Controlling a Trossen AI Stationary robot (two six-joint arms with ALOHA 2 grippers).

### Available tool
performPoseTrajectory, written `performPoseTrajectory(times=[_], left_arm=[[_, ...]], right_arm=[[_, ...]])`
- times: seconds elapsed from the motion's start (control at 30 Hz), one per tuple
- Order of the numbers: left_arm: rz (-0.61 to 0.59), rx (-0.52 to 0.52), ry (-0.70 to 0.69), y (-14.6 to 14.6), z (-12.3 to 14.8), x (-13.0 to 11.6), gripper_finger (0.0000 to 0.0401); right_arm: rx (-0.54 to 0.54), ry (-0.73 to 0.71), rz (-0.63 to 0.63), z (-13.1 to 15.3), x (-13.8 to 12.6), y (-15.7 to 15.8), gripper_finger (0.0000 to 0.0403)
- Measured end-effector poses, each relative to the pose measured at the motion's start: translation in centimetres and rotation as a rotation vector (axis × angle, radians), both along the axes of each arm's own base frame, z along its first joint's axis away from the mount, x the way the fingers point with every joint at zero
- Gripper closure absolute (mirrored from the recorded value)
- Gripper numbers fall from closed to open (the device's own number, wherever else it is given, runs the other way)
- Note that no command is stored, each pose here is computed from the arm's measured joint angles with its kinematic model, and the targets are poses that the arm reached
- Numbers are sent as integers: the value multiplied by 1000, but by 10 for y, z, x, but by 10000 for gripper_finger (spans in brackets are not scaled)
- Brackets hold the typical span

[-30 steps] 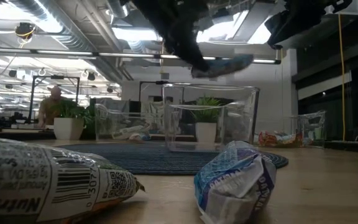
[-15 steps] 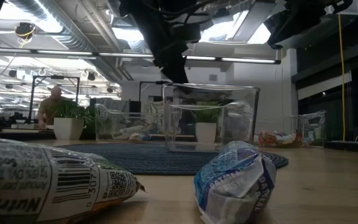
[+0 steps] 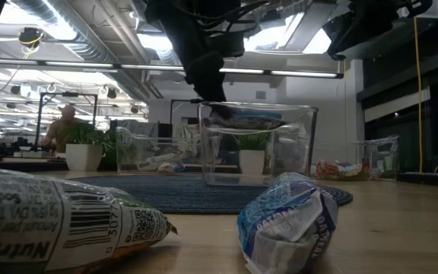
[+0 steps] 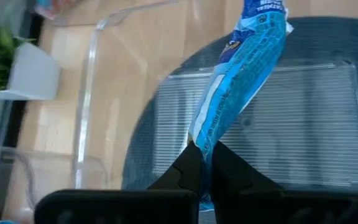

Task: Pick and place Granola Bars by type
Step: Put the blue granola bar into the bottom transparent bin

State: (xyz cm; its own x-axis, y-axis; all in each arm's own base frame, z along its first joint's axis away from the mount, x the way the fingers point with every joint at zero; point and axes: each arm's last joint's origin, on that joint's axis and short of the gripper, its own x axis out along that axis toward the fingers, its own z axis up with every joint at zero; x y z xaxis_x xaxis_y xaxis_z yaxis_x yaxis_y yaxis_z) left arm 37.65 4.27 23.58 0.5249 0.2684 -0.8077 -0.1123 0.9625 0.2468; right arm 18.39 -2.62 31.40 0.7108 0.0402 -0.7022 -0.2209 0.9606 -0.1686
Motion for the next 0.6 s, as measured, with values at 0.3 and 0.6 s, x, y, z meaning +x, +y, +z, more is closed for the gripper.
performPoseTrajectory(times=[0.3,0.6], left_arm=[[-32,-34,28,4,-16,7,396],[-51,-67,77,3,-31,10,396]], right_arm=[[-1,-1,0,0,0,0,292],[0,-1,-1,0,0,0,292]])
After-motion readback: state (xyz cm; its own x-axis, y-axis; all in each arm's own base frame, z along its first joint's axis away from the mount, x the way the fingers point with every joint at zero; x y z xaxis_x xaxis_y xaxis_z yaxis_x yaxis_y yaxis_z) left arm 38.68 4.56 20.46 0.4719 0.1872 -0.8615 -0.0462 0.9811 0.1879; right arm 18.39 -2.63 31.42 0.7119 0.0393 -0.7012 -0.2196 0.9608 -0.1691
